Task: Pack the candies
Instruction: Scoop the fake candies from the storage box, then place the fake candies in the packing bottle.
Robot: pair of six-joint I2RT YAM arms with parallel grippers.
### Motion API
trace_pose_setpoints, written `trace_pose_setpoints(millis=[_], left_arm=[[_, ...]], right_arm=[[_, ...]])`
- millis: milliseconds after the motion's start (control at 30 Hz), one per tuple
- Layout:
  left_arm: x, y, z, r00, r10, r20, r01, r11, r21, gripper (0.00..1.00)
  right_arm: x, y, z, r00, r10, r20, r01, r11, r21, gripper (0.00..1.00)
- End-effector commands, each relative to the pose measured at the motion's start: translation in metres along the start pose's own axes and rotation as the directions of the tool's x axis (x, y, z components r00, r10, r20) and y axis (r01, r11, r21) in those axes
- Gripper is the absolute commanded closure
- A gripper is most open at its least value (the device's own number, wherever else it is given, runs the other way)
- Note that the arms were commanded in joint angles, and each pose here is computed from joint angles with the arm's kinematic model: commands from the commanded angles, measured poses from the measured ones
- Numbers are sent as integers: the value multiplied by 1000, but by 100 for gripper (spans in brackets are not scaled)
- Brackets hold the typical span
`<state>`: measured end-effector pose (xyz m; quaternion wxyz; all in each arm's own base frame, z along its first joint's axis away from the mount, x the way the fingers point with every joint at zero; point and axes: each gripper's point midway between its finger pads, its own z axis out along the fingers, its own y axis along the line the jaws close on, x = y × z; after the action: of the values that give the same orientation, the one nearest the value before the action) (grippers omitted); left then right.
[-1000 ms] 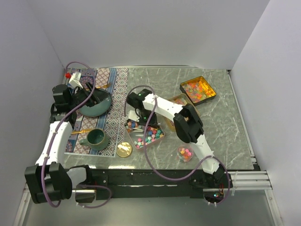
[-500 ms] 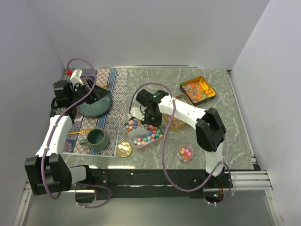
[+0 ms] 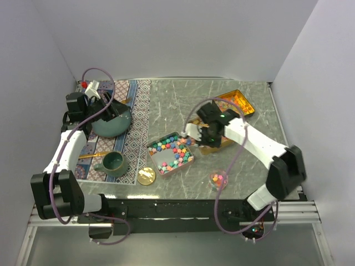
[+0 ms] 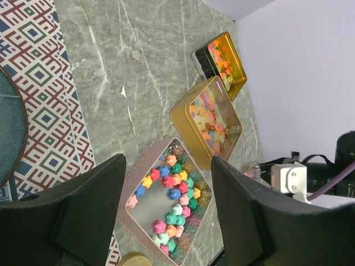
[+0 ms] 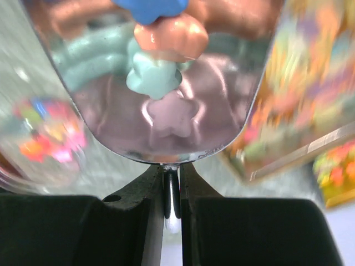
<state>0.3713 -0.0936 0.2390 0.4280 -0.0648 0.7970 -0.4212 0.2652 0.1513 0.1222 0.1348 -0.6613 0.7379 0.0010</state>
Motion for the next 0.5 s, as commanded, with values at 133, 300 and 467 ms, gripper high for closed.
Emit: trace_pose_setpoints(millis=[133,300,467], left_arm=[[-29,-20,17,996,76,37,-79,995,64,32],[-33,-26,30,993,111,36,-113,991,70,32],[-33,-23,38,994,110,26,-112,991,71,32]], right_arm=[[101,32,-20,980,-117,-163,135,985,105,100],[137,59,-27,964,-157,-215,187,974,126,100],[170,86,-29,922,-244,-301,277,958,74,100]])
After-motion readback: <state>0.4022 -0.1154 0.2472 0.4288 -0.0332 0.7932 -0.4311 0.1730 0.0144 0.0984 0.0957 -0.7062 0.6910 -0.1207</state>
